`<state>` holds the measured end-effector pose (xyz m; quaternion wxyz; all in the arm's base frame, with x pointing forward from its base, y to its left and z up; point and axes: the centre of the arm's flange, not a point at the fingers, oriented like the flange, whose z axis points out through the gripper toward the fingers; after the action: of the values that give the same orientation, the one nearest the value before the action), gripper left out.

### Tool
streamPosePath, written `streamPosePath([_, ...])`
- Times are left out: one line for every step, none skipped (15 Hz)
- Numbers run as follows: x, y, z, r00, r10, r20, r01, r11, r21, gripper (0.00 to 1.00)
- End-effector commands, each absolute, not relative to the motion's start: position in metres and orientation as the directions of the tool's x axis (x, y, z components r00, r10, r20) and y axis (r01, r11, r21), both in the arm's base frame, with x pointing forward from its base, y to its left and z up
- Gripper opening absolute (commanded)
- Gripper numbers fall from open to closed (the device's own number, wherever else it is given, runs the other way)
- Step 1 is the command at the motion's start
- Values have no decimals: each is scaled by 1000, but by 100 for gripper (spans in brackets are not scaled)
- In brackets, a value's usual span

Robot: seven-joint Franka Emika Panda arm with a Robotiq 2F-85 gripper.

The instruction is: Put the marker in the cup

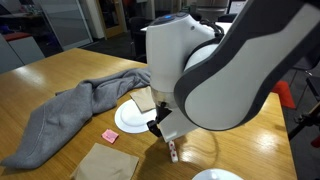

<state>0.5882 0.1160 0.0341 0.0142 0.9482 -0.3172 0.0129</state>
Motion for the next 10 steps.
streamPosePath([595, 117, 39, 804, -592, 49, -593, -805, 20, 5])
streamPosePath([594, 117, 43, 804, -593, 49, -594, -804, 19, 0])
streamPosePath([592, 116, 50, 803, -594, 48, -595, -804, 15, 4])
streamPosePath([591, 115, 57, 803, -594, 46, -595, -803, 15, 5])
streamPosePath([588, 113, 69, 808, -588, 45, -589, -808, 12, 5])
streamPosePath([587, 112, 79, 816, -577, 43, -578, -816, 7, 5])
streamPosePath([584, 111, 93, 826, -562, 37, -563, -826, 14, 5])
streamPosePath([582, 109, 104, 836, -547, 43, -548, -836, 22, 5])
streamPosePath([581, 107, 118, 844, -534, 41, -536, -844, 29, 5])
streamPosePath([578, 104, 133, 855, -517, 40, -518, -855, 34, 5])
